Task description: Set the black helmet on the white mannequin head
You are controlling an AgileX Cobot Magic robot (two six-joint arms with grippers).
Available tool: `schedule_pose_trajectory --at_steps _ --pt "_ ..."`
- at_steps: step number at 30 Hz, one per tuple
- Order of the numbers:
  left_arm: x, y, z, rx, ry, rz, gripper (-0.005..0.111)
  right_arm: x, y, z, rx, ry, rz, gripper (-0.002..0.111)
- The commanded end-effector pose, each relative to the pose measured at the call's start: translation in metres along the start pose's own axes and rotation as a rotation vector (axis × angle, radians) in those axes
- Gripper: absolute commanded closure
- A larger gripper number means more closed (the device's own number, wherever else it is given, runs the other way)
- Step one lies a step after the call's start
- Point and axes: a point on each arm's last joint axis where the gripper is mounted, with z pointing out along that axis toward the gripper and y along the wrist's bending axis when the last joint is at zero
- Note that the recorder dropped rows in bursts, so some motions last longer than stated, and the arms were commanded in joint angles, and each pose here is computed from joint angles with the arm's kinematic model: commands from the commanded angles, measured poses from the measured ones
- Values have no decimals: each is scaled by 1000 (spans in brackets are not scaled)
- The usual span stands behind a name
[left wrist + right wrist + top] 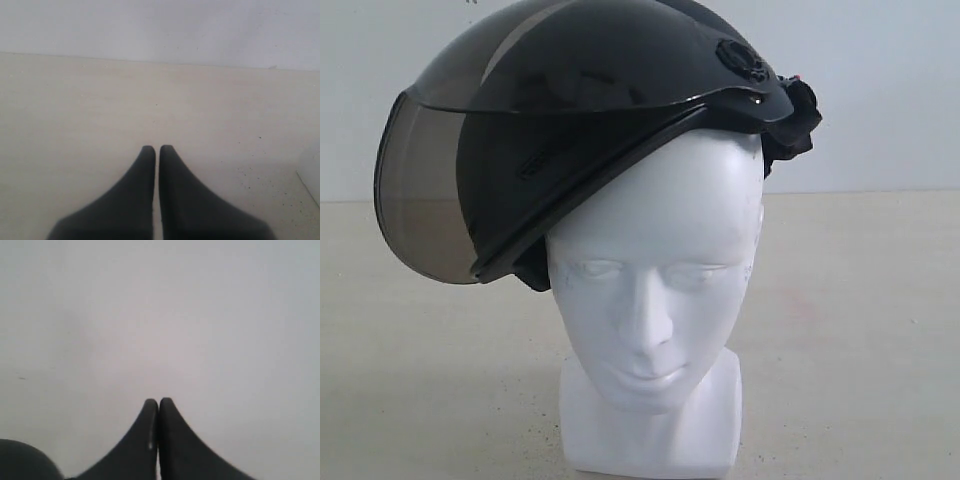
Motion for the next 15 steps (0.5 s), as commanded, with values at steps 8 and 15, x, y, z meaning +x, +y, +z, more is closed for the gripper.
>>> schedule_pose_trajectory --at_steps 8,15 --pt "1 -1 0 9 2 -19 102 -15 -23 -7 195 -55 631 108" --pt "1 -1 0 9 2 -19 102 -29 -23 -7 119 -237 947 108"
